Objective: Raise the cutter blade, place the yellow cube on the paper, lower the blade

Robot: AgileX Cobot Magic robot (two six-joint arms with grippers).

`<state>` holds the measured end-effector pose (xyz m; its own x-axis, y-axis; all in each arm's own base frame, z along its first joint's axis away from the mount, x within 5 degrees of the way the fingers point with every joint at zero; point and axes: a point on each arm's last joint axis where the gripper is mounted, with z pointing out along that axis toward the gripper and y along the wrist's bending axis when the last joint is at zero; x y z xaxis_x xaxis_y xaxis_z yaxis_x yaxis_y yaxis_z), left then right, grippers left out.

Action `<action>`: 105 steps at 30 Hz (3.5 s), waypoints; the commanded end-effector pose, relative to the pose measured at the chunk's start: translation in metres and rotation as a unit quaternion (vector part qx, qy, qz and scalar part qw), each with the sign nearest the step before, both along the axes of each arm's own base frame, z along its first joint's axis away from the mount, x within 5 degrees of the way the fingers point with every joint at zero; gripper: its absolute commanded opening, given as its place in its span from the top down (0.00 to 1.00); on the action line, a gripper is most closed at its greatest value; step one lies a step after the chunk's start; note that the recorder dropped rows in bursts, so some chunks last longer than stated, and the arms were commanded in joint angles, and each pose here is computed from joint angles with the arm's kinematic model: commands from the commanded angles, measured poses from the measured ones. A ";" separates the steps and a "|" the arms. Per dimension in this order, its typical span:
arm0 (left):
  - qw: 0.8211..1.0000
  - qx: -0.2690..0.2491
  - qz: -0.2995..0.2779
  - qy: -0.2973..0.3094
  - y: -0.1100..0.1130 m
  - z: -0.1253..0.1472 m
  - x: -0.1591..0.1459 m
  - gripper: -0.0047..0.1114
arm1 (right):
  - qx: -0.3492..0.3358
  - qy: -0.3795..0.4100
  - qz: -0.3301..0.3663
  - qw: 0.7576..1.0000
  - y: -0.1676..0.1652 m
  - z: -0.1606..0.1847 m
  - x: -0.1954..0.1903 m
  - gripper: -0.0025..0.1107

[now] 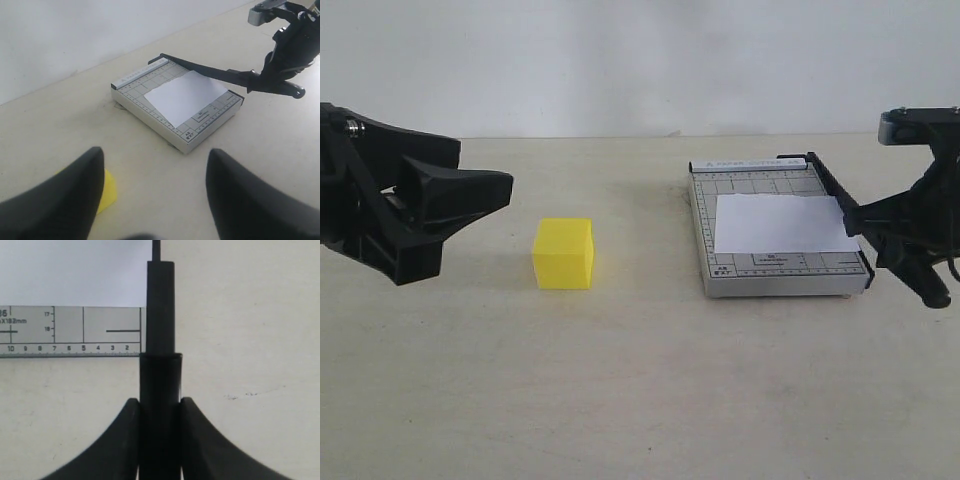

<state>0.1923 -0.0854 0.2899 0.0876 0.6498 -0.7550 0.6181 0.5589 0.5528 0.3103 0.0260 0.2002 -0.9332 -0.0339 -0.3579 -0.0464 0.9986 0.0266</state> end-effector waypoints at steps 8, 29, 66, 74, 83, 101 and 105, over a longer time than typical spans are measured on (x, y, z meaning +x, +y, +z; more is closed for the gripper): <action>1.000 -0.003 0.004 0.002 0.000 -0.001 0.001 0.47 | 0.005 -0.133 0.003 0.991 -0.001 0.052 -0.005 0.98; 1.000 -0.015 -0.007 0.011 -0.003 -0.001 -0.001 0.47 | 0.014 -0.103 0.020 0.994 0.001 0.065 -0.023 0.50; 0.971 -0.025 -0.234 0.036 -0.181 -0.049 0.109 0.66 | -0.034 -0.289 0.057 0.955 -0.007 0.187 -0.064 0.98; 0.982 0.060 -0.178 0.036 -0.189 -0.083 0.143 0.92 | -0.035 -0.295 0.058 0.953 -0.007 0.190 -0.067 0.98; 0.982 0.114 -0.144 0.035 -0.199 -0.115 0.174 0.92 | -0.039 -0.301 0.064 0.951 -0.007 0.191 -0.066 0.98; 0.982 0.153 -0.109 0.032 -0.196 -0.157 0.223 0.92 | -0.040 -0.311 0.064 0.947 -0.007 0.193 -0.065 0.98; 0.982 0.147 -0.115 0.036 -0.200 -0.163 0.225 0.92 | -0.040 -0.316 0.064 0.946 -0.007 0.193 -0.065 0.98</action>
<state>0.4160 -0.2835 0.1297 0.2043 0.8117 -0.5471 0.7502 0.2293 0.6202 0.2467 0.0197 0.3901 -0.5397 -0.1700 -0.8245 -0.1491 0.9832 -0.1051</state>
